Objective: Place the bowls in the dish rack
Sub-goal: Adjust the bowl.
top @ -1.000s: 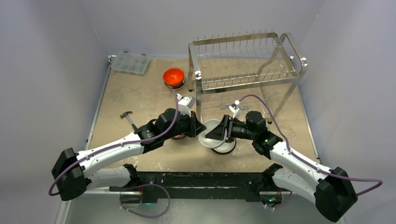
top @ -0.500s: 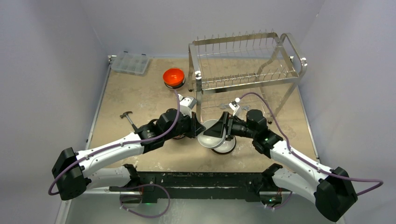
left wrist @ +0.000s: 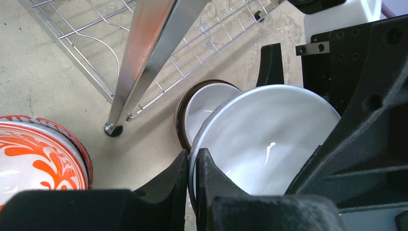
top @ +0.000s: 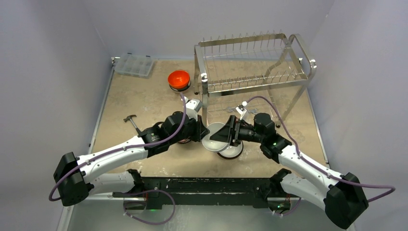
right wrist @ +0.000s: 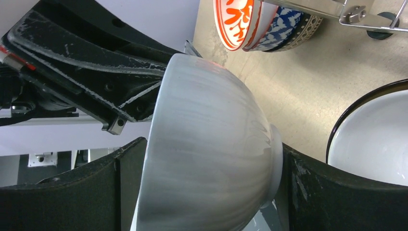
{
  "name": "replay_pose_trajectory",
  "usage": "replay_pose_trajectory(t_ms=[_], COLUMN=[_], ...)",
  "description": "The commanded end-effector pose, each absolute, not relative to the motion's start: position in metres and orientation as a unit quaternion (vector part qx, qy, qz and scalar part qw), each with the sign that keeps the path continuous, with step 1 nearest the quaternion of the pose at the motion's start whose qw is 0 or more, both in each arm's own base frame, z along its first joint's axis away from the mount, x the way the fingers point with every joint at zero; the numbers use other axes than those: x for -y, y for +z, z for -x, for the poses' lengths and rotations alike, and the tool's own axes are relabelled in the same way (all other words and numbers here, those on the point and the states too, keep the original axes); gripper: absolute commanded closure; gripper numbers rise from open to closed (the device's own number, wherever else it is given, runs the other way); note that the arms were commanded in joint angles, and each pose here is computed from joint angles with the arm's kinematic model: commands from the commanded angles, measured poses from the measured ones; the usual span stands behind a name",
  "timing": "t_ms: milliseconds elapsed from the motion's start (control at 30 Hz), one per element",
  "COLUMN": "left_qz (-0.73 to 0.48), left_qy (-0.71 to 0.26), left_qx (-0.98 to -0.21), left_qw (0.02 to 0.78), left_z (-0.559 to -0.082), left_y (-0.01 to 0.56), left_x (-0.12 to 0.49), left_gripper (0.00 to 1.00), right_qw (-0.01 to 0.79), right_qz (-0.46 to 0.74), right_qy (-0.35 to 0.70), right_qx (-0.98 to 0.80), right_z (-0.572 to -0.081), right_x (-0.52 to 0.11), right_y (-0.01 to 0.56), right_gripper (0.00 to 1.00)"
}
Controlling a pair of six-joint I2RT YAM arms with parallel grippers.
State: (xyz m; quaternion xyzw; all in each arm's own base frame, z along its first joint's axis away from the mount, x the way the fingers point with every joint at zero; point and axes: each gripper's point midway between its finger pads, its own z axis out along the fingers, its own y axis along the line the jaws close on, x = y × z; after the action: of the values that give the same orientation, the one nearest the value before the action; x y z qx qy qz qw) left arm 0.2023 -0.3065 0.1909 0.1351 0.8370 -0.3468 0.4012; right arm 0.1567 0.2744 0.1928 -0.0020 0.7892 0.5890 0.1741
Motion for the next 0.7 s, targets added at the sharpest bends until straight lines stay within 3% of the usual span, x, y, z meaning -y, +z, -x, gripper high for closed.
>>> replay_pose_trajectory(t_ms=[0,167,400,533,667], left_qz=[-0.135,-0.146,-0.148,-0.145,-0.144], left_qy=[-0.369,-0.382,-0.376,-0.367,-0.36], left_qx=[-0.804,-0.798,-0.802,-0.804,-0.806], left_qw=[0.447,0.443,0.439,0.445,0.448], left_z=[-0.213,-0.209,-0.208,-0.21,-0.21], left_y=[0.231,0.232,0.226,0.226,0.225], left_x=[0.316,0.322,0.323,0.318,0.314], left_gripper=[1.0,1.0,0.99,0.87,0.81], right_qw=[0.154,0.157,0.163,0.163,0.17], right_qz=[0.022,0.021,0.021,0.019,0.021], right_qy=[0.608,0.614,0.62,0.616,0.612], right_qx=[-0.779,-0.773,-0.767,-0.771,-0.772], right_z=[-0.151,-0.153,-0.155,-0.154,-0.156], right_x=[-0.281,-0.283,-0.284,-0.282,-0.282], right_y=[0.208,0.212,0.218,0.215,0.216], right_gripper=[0.14,0.24,0.46,0.52,0.53])
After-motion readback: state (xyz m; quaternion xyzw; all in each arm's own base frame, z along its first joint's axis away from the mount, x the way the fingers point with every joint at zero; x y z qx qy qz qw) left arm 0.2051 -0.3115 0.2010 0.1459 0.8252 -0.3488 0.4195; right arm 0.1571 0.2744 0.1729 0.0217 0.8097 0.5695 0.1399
